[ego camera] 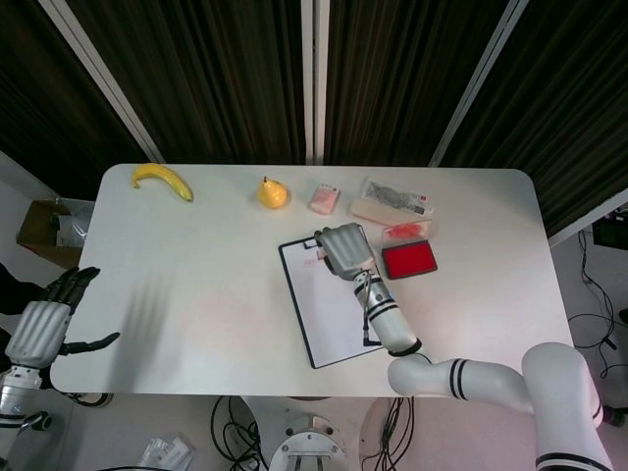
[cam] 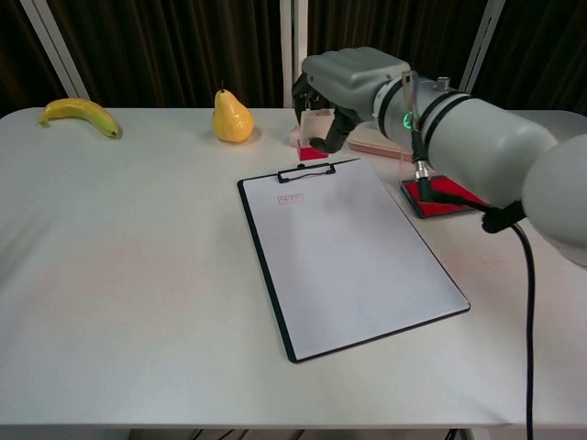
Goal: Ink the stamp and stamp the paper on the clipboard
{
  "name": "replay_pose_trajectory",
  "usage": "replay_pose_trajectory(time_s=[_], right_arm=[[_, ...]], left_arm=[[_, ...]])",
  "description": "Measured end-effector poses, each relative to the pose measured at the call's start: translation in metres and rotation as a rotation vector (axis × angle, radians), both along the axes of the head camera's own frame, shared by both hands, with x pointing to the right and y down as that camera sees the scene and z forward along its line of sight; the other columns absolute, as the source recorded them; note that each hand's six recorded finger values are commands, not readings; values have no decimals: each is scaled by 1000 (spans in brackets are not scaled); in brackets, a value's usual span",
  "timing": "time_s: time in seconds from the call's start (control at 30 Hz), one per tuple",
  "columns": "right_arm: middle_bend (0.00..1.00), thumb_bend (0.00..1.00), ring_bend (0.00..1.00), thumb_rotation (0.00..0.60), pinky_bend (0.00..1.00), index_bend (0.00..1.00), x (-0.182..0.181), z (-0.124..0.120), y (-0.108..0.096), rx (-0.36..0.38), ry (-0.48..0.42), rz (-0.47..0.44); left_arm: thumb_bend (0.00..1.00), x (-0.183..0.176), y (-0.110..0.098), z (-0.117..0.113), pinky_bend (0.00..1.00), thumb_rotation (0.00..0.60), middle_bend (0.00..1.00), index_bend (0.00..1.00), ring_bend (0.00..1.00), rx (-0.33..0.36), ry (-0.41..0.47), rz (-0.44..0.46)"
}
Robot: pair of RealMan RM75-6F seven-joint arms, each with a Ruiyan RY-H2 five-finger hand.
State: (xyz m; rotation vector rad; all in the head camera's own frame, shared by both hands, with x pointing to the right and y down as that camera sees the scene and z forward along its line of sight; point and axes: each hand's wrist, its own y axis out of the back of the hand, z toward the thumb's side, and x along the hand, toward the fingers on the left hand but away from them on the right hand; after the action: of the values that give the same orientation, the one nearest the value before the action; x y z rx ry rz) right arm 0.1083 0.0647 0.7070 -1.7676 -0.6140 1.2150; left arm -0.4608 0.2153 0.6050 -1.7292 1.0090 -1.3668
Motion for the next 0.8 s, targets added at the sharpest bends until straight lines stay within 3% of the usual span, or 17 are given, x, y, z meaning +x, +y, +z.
replay_pose_trajectory(time_s=[0.17, 0.5, 0.8], right_arm=[[586, 432, 755, 600, 974, 617, 65, -4, 14, 6, 43, 28], [586, 432, 755, 600, 974, 618, 163, 11, 69, -64, 60, 86], [580, 432, 755, 600, 975, 619, 197, 37, 93, -103, 98, 118]], left_arm=[[47, 7, 2, 1, 183, 210, 99, 72, 75, -8, -4, 10], [47, 16, 3, 10, 183, 208, 99, 72, 75, -32, -4, 24], [47, 16, 5, 16, 183, 209, 99, 72, 75, -48, -4, 23]])
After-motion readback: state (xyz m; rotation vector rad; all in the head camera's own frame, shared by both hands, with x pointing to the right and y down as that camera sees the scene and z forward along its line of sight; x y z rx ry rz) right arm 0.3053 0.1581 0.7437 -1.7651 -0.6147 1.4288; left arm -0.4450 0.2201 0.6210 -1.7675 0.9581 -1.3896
